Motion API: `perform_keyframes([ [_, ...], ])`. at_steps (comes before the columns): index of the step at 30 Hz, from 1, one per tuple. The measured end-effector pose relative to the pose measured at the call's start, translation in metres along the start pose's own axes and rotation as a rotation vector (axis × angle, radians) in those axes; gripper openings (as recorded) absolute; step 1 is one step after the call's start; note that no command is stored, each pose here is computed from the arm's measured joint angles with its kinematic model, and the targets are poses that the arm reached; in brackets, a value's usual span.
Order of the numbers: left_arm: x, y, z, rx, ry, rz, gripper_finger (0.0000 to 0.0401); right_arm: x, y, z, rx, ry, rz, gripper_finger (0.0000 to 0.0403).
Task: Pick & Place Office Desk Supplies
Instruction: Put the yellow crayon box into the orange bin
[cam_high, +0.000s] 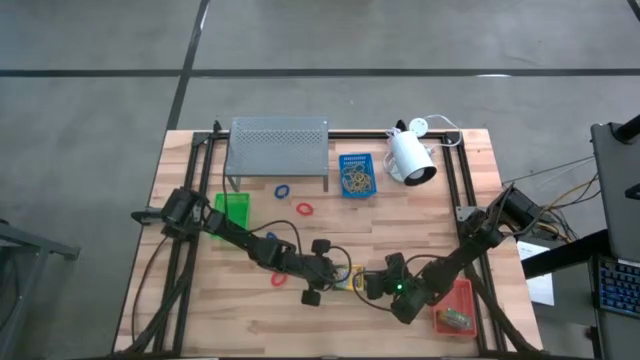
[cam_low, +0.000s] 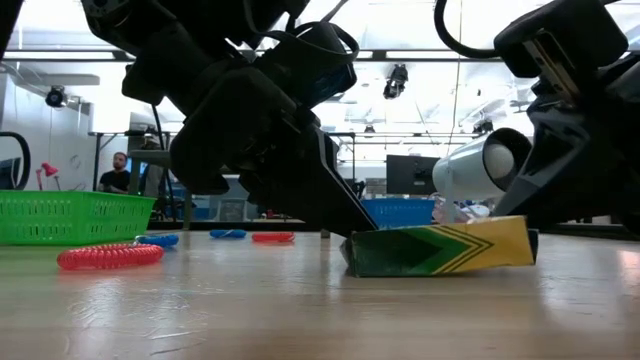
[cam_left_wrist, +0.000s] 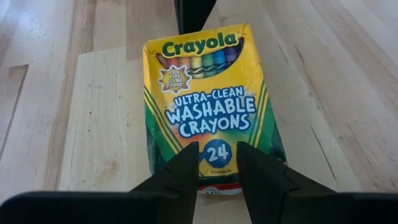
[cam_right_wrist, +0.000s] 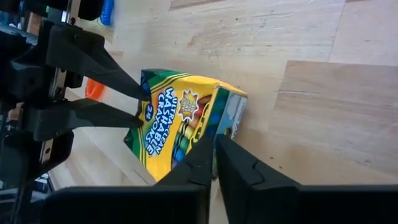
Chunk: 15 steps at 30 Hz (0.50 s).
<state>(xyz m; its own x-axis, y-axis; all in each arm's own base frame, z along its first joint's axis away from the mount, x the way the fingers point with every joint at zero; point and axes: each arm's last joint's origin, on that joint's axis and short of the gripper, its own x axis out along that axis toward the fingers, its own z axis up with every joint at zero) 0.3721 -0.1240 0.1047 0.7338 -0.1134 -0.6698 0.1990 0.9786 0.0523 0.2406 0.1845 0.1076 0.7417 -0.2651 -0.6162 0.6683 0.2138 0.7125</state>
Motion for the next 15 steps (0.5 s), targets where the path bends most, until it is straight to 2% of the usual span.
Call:
perform_keyframes([
  [15,0.0000,0.0000,0.0001,-0.003,0.000,0.000,0.0117,0.0007,0.0000,0.0002,-0.009,0.022,-0.014,0.0008],
])
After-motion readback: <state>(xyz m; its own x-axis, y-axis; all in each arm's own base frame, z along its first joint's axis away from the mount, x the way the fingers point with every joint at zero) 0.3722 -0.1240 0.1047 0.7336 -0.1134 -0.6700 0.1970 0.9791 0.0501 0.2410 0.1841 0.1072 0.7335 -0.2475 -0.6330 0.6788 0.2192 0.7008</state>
